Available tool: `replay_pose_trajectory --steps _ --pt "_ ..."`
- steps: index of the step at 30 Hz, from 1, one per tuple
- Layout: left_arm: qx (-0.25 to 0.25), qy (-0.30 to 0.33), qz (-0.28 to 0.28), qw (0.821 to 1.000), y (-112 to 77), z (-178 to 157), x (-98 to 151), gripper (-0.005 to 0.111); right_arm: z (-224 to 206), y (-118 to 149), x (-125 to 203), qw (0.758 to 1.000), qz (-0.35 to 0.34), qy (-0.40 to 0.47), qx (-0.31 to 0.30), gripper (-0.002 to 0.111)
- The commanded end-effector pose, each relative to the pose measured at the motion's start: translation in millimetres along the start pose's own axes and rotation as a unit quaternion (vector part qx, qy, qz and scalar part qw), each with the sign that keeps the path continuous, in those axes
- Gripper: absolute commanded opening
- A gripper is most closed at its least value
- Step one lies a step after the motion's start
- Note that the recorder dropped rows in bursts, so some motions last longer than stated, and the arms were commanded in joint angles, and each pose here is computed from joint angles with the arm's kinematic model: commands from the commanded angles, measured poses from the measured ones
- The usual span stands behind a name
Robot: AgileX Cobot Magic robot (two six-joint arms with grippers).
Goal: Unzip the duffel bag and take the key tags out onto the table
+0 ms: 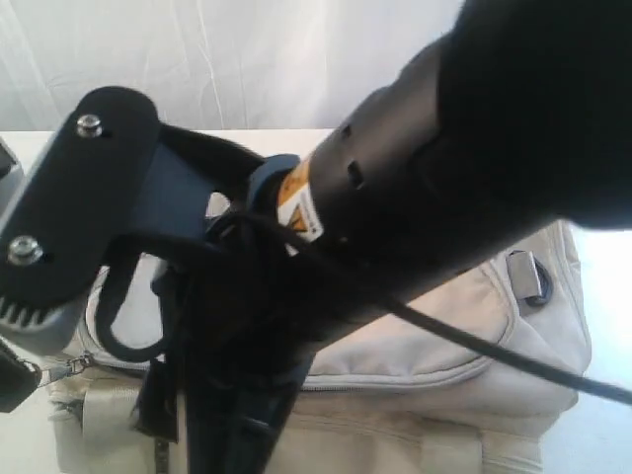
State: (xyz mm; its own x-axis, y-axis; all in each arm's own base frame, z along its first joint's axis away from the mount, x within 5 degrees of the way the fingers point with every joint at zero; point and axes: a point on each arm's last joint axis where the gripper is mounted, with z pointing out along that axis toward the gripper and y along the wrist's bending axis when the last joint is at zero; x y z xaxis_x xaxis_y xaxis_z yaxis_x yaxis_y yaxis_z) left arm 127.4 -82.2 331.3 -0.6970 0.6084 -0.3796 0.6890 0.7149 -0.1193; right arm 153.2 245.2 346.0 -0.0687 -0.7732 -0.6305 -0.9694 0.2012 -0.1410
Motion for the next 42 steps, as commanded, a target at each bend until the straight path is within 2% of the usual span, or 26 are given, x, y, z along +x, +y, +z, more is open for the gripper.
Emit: replay_pose_trajectory --steps 1,6,13,17,20,22,26,29,31,35,42 --pt "0.011 -0.023 0.004 1.0 4.2 -14.3 -3.8 0.0 21.8 -2.5 -10.2 0.999 -0.03 -0.024 0.026 0.057" --pt "-0.002 -0.035 0.005 0.999 10.5 -20.9 -5.2 0.0 48.7 -1.6 -15.0 0.999 -0.035 -0.03 0.027 0.055" --pt "-0.003 -0.033 0.008 0.999 11.8 -21.1 -4.4 0.0 81.6 -6.0 -7.3 0.999 -0.019 0.01 0.028 0.039" --pt "-0.002 -0.03 0.009 1.0 11.5 -21.0 -3.9 0.0 85.4 -8.7 -3.7 0.999 0.0 0.028 0.041 0.03" --pt "-0.002 -0.03 0.016 0.999 11.5 -21.0 -3.9 0.0 85.1 -9.8 -1.7 0.998 -0.005 0.039 0.047 0.015" --pt "-0.004 -0.033 0.017 0.999 11.8 -21.1 -4.4 0.0 85.1 -9.8 -1.7 0.998 0.005 0.039 0.047 0.0" --pt "-0.026 -0.035 0.02 0.999 15.9 -21.2 -5.0 0.0 85.5 -9.6 -1.1 0.998 0.026 0.039 0.048 0.0" --pt "-0.079 -0.029 0.02 0.996 25.5 -22.2 -4.0 0.0 85.7 -7.9 3.7 0.997 0.03 0.062 0.04 0.0" --pt "-0.091 -0.044 0.022 0.995 28.6 -21.4 -8.2 0.0 83.9 -7.1 5.2 0.996 0.031 0.071 0.037 0.0" --pt "-0.093 -0.043 0.018 0.995 39.0 -7.7 -21.8 0.0 70.5 -4.4 8.1 0.997 0.038 0.062 0.041 0.0" --pt "-0.117 -0.085 0.015 0.989 57.7 12.5 -47.7 0.0 51.3 4.8 26.1 0.996 0.049 0.059 0.042 0.0"
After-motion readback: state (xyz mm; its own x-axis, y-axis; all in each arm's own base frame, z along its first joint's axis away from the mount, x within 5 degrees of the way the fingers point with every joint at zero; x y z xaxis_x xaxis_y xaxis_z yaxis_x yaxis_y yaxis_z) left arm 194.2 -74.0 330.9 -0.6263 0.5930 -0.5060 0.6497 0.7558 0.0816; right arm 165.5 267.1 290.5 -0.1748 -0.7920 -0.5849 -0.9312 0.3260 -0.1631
